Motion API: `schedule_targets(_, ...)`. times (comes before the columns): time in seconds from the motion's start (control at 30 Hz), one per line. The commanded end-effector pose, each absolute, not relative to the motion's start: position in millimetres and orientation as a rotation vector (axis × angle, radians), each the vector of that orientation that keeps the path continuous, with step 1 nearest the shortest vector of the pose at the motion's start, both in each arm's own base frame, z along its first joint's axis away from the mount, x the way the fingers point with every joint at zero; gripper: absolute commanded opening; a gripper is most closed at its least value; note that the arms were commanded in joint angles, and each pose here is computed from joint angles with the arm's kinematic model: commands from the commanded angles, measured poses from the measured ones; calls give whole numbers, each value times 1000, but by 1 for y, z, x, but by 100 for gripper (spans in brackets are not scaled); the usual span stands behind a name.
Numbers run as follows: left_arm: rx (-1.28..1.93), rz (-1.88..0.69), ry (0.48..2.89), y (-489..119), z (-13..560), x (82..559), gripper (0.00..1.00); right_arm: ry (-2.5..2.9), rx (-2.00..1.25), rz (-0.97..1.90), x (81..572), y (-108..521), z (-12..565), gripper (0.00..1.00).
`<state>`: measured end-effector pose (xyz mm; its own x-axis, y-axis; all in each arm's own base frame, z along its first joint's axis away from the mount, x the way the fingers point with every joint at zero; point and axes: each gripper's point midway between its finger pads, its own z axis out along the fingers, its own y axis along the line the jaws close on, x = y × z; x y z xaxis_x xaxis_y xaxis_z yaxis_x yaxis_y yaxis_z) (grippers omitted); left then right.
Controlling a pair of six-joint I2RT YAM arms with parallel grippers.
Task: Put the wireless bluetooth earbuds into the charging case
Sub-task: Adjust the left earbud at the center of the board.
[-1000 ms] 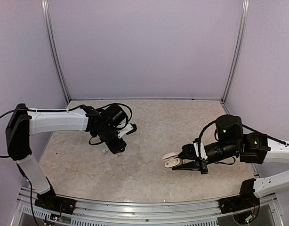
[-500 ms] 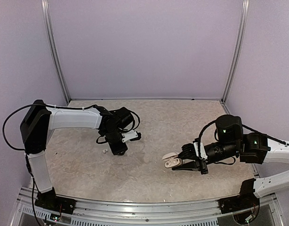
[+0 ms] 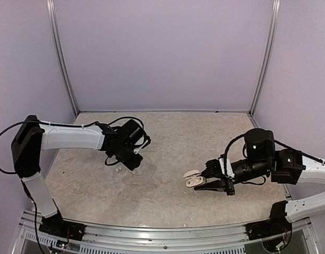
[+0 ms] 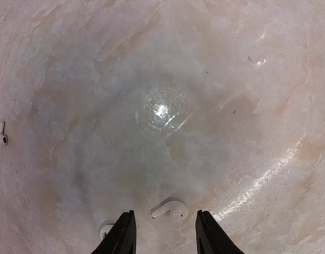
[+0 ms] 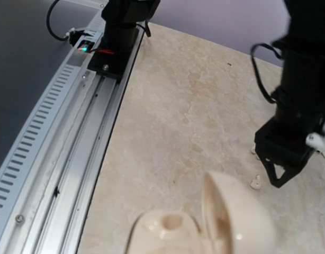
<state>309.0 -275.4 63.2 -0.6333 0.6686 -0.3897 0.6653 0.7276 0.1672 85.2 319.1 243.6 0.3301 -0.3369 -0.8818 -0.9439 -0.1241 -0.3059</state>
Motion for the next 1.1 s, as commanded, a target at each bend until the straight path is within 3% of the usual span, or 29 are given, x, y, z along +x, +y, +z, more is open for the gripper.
schedule_targets(0.0, 565, -158, 2427, -300, 108, 314, 39, 1148, -1629, 820, 83, 319, 253, 0)
schedule_targets(0.23, 250, -143, 2522, -306, 90, 299, 38, 1148, -1621, 816, 84, 319, 255, 0)
schedule_targets(0.4, 117, -94, 2548, -289, 79, 299, 46, 1153, -1613, 811, 84, 317, 256, 0)
schedule_targets(0.53, 58, -188, 2558, -286, 73, 298, 52, 1151, -1607, 809, 84, 316, 256, 0)
schedule_targets(1.07, -26, -348, 2595, -279, 46, 298, 55, 1165, -1598, 799, 86, 315, 255, 0)
